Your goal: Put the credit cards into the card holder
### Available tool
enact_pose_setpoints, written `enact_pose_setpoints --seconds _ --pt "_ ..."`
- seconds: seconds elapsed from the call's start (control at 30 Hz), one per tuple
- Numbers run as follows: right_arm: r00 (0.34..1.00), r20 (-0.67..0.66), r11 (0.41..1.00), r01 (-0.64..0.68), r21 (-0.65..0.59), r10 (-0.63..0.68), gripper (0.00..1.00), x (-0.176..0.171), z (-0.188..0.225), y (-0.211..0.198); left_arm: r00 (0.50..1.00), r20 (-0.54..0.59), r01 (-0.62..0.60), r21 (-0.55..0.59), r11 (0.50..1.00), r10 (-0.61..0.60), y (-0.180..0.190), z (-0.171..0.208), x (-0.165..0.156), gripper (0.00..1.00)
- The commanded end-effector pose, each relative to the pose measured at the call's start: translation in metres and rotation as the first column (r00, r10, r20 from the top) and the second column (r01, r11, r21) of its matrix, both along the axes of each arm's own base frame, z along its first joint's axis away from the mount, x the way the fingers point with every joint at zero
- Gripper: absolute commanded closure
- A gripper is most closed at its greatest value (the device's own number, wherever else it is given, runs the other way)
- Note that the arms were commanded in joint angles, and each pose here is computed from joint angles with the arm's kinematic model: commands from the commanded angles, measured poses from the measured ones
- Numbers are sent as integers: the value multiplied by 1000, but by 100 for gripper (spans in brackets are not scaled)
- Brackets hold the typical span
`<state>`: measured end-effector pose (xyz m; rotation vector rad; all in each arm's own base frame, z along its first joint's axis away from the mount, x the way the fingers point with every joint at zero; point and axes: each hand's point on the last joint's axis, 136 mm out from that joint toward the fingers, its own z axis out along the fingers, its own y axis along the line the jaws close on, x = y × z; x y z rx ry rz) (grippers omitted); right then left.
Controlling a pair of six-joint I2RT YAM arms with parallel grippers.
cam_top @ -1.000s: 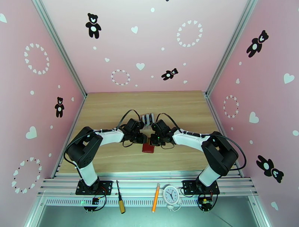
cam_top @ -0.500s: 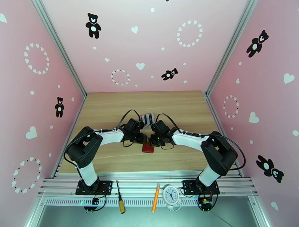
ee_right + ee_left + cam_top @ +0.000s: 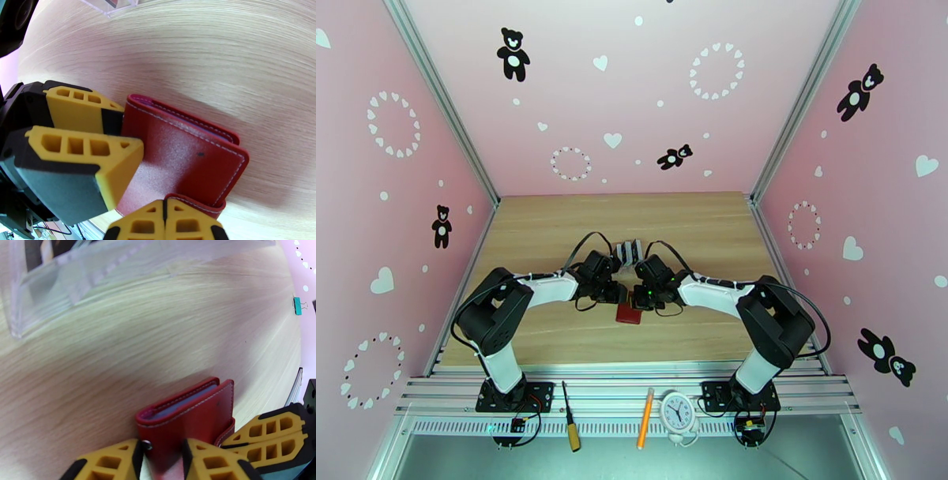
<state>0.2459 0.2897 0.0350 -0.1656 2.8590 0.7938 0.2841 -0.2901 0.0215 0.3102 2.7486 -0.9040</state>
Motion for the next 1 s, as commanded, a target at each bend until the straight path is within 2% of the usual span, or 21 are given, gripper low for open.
enact_pose_setpoints --seconds 0.0,0.57,0.8,0.97 --pt "1000 -11 1000 -5 -16 5 100 1 -6 1 998 -62 14 85 996 -9 11 -28 -14 63" --pt "998 -67 995 11 -98 -17 100 -6 -36 -11 997 -70 16 84 996 -10 11 -29 -15 63" --pt "998 -63 995 12 -100 -19 100 -7 -34 -14 997 -72 16 81 997 -10 10 -29 -15 63" --pt "999 -46 997 6 -72 -9 80 -4 -23 -8 997 -71 15 82 997 -9 10 -29 -15 63"
